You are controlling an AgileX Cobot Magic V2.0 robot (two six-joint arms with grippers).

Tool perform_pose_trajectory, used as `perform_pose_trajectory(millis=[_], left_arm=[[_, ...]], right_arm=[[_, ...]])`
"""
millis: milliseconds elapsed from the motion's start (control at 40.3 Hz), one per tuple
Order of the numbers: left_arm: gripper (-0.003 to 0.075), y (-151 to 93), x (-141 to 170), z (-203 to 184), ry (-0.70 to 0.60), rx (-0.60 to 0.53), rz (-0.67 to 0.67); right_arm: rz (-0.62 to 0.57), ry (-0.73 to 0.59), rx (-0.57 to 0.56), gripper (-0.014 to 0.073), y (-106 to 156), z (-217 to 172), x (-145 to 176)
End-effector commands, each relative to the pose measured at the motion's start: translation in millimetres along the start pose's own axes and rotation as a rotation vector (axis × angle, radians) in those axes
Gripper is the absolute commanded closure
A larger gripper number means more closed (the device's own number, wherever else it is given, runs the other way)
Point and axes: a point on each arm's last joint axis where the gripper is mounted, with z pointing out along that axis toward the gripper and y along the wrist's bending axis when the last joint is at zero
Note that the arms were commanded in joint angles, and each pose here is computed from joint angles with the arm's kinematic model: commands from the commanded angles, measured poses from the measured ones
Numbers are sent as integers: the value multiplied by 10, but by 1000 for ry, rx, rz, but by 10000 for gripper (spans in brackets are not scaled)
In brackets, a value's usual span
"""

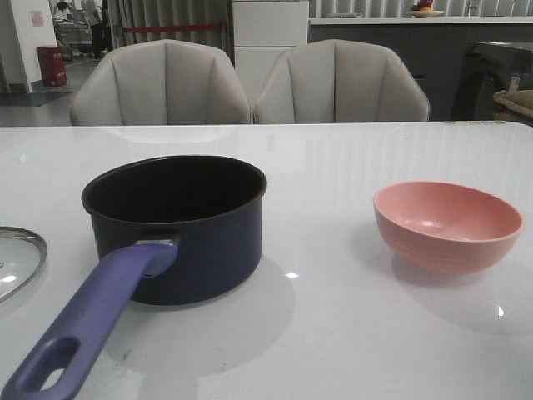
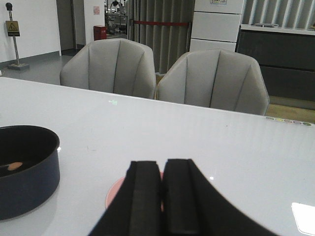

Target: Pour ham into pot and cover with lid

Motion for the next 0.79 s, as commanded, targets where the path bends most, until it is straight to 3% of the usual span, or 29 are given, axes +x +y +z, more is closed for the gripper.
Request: perform_pose_trajectory(millis=[0, 223, 446, 769], left_arm=[[55, 17, -242, 134, 38, -27, -75], [56, 237, -416, 696, 325, -141, -192], [61, 347, -472, 1206, 554, -172, -217], [61, 491, -571, 1753, 761, -213, -209]], right_arm=[[1, -107, 10, 445, -10, -2, -171], [1, -107, 10, 445, -10, -2, -171], [1, -107, 10, 445, -10, -2, -171], [1, -107, 10, 445, -10, -2, -171]])
